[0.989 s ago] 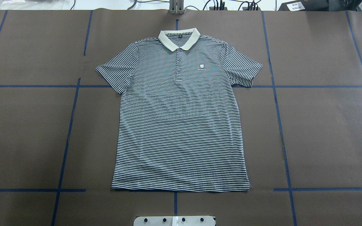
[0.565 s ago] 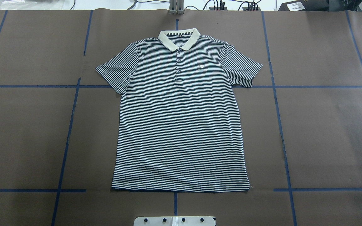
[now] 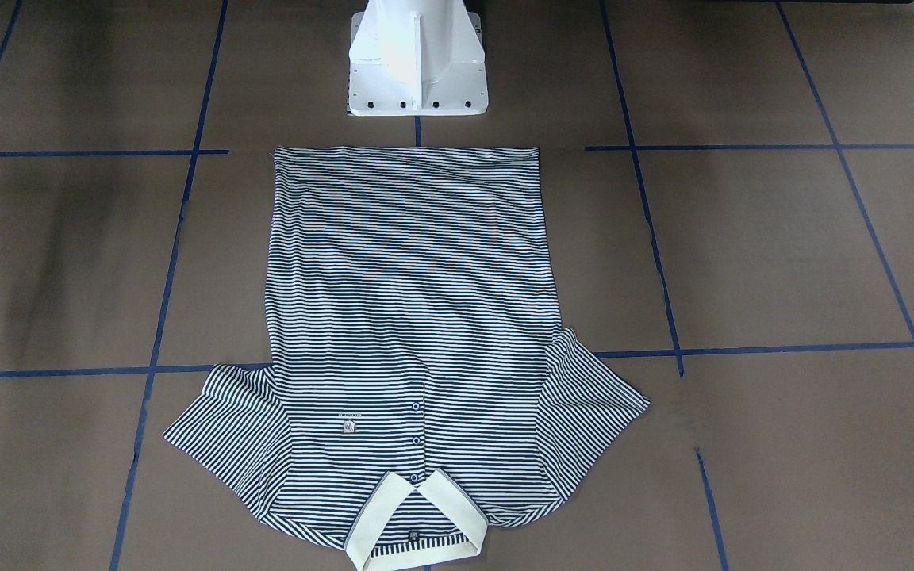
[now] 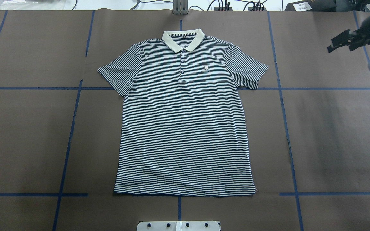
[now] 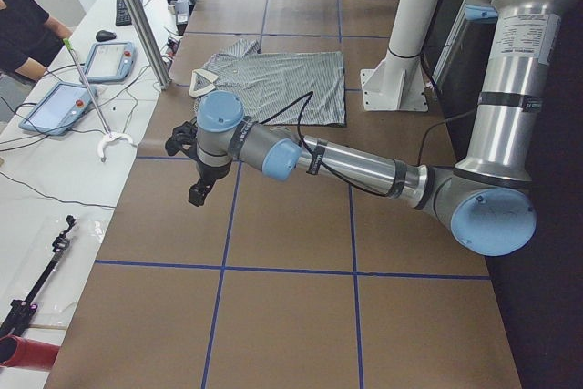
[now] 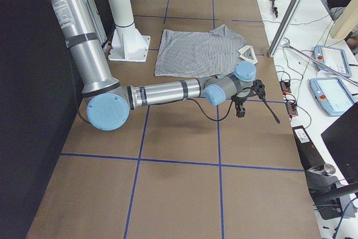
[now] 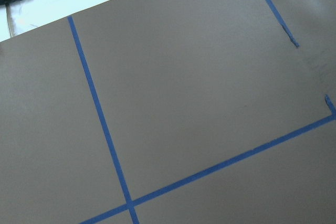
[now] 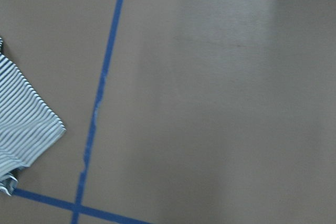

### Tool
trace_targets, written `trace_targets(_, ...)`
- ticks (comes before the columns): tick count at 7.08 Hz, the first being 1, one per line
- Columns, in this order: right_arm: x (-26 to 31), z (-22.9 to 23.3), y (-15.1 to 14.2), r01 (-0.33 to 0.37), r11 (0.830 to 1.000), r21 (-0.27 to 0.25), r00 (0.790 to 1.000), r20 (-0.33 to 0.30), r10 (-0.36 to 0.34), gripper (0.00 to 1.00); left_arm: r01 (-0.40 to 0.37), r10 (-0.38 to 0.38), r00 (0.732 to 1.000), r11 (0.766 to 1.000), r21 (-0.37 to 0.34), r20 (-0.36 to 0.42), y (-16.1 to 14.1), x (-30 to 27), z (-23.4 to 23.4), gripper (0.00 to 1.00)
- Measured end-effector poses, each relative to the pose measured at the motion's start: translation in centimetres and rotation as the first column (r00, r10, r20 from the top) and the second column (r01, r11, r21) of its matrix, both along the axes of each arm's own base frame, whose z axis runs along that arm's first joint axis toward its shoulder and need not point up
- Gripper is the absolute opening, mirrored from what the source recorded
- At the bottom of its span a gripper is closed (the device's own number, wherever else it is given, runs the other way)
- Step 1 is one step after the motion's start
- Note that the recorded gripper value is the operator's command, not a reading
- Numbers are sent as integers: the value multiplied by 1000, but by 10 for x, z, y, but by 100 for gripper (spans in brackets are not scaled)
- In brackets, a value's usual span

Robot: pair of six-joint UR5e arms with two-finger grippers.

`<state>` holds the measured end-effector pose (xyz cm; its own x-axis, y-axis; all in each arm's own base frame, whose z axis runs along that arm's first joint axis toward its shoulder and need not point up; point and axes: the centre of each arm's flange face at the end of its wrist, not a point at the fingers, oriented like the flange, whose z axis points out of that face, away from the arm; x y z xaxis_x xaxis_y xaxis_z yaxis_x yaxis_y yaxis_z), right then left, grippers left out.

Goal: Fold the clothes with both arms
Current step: 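Move the right gripper to the sleeve nearest it and grasp its edge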

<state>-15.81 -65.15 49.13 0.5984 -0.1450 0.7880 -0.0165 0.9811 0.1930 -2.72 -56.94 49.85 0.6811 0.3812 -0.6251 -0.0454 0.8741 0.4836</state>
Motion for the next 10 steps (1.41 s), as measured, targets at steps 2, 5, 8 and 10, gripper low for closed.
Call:
trace_targets(2, -101, -41, -8, -2, 999, -32, 1000, -23, 1, 100, 34, -36, 999, 997, -72, -28, -25, 21, 0, 100)
trace_targets(5, -186, -47, -25, 10, 1000, 13, 996, -94, -9, 99, 55, -61, 996, 993, -109, -58, -35, 42, -16, 100)
trace_targets(8, -240, -48, -25, -17, 1000, 9, 990, -137, 18, 96, 70, -77, 994, 993, -92, -76, -36, 42, -30, 100)
trace_targets(10, -248, -43, -22, -16, 1000, 1, 989, -148, 16, 82, 71, -78, 994, 994, -85, -79, -35, 42, -32, 100)
